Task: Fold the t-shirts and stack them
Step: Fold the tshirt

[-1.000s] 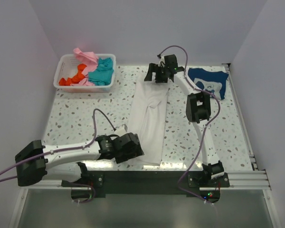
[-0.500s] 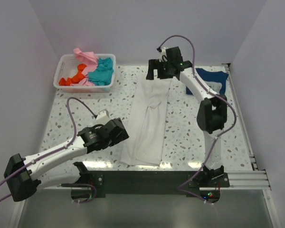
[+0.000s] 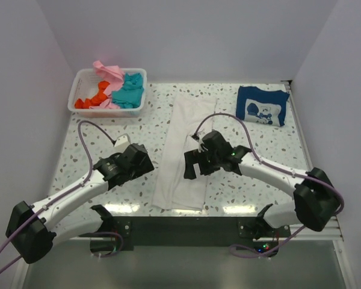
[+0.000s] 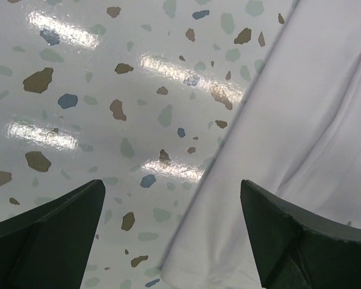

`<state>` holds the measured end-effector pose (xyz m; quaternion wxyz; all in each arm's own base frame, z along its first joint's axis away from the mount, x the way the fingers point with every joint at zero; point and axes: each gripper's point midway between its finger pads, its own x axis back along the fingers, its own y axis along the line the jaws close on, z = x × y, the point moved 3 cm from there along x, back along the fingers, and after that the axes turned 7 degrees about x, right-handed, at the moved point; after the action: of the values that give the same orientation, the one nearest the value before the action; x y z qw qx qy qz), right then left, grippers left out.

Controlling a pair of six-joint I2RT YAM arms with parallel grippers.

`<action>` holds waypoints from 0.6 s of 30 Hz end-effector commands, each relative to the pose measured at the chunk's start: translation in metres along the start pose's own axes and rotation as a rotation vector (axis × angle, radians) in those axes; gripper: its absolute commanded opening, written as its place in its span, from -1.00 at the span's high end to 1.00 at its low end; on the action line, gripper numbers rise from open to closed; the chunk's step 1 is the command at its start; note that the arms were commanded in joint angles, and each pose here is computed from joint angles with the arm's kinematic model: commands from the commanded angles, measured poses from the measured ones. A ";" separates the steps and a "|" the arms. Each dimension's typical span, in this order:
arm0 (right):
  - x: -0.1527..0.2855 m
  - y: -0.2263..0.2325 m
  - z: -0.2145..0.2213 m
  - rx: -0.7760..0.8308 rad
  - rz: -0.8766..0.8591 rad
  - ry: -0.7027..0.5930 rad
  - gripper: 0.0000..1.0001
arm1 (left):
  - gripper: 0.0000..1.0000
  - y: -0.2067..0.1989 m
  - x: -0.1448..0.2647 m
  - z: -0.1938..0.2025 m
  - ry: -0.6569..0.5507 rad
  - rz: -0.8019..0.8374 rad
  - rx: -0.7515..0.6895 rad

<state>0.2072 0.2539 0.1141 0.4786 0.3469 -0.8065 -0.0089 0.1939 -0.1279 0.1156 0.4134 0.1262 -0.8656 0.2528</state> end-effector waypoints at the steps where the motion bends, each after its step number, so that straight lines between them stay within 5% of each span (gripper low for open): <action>1: 0.018 0.026 0.003 -0.042 -0.098 -0.099 -0.98 | -1.00 0.000 0.002 -0.002 -0.012 0.045 -0.028; 7: 0.018 0.072 0.042 0.001 -0.254 -0.021 -0.98 | -1.00 0.010 -0.001 0.021 0.078 0.077 -0.036; 18: -0.014 0.054 0.098 -0.045 -0.115 0.165 -0.97 | -1.00 0.022 0.000 0.053 0.226 0.131 -0.071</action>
<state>0.1069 0.2771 0.0748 0.5451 0.4030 -0.7350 -0.0168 0.1521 -0.1306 0.0800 0.4866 0.0589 -0.8335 0.2552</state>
